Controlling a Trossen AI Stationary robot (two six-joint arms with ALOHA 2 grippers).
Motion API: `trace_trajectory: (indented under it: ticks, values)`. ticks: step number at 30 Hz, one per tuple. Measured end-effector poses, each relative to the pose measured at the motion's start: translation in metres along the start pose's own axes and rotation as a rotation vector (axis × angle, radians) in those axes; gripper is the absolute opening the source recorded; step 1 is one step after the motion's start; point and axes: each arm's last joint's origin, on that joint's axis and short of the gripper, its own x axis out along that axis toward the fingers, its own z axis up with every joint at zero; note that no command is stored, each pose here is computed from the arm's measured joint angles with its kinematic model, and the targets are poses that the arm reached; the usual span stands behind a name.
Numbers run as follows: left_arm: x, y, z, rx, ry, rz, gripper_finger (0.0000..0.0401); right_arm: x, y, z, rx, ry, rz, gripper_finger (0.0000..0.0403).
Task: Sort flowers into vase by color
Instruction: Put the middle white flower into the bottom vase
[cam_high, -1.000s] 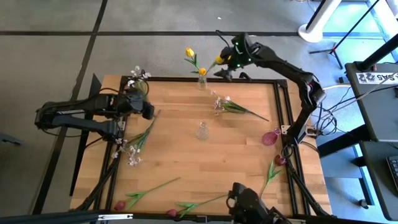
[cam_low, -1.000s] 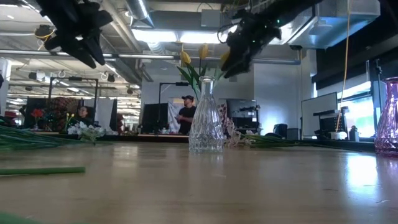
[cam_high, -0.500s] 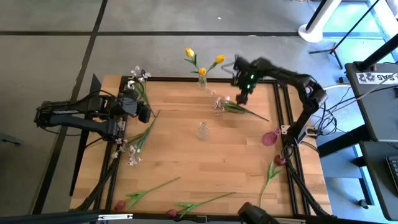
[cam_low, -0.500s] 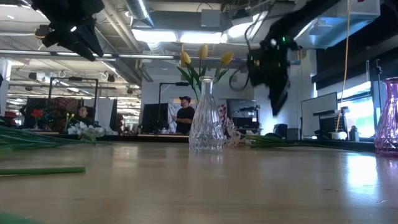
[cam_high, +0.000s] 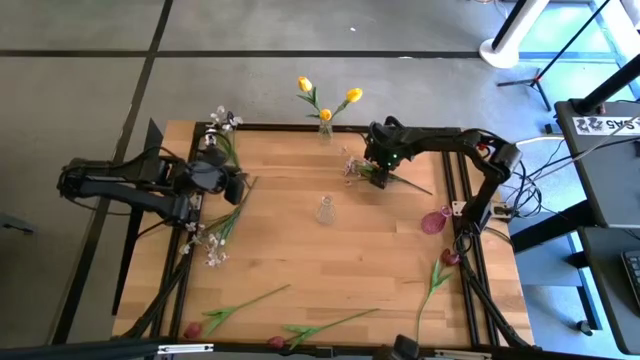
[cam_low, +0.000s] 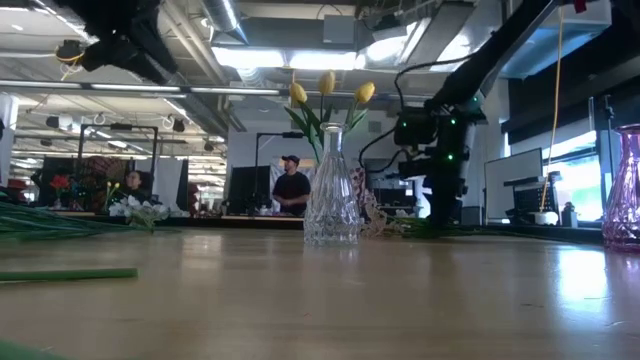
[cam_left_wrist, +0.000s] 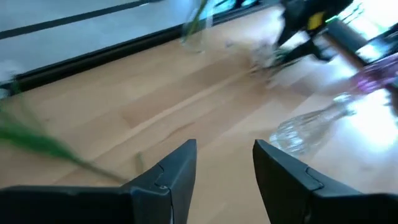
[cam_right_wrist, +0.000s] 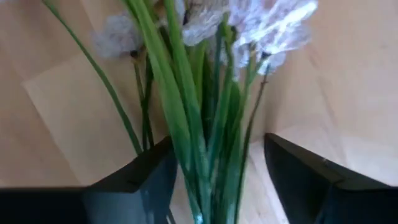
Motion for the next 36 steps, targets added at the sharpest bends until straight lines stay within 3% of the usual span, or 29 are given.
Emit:
trace_trajectory:
  ticks: [4,10,15,19,28,32,36]
  values:
    - [-0.003,-0.014,0.009,-0.057,-0.093,-0.127,0.0153,0.005,0.003,-0.002,0.003,-0.002,0.021,0.0167]
    - [-0.013,-0.035,0.021,-0.089,-0.224,-0.325,0.0153,-0.013,0.012,-0.002,-0.023,-0.043,0.047,0.0019]
    - [-0.021,-0.044,0.021,-0.134,-0.236,-0.425,0.0153,-0.064,0.025,-0.004,-0.06,-0.184,0.09,0.0015]
    - [-0.026,-0.049,0.019,-0.164,-0.226,-0.481,0.0153,-0.12,0.049,-0.009,-0.15,-0.413,0.2,0.0011]
    - [-0.033,-0.053,0.013,-0.167,-0.242,-0.488,0.0153,-0.247,0.086,-0.067,-0.18,-0.953,0.427,0.001]
    - [-0.035,-0.053,0.013,-0.158,-0.274,-0.47,0.0153,-0.263,0.095,-0.072,-0.171,-1.267,0.484,0.0006]
    - [-0.035,-0.056,0.014,-0.156,-0.293,-0.479,0.0153,-0.238,0.103,-0.052,-0.097,-1.466,0.522,0.0006]
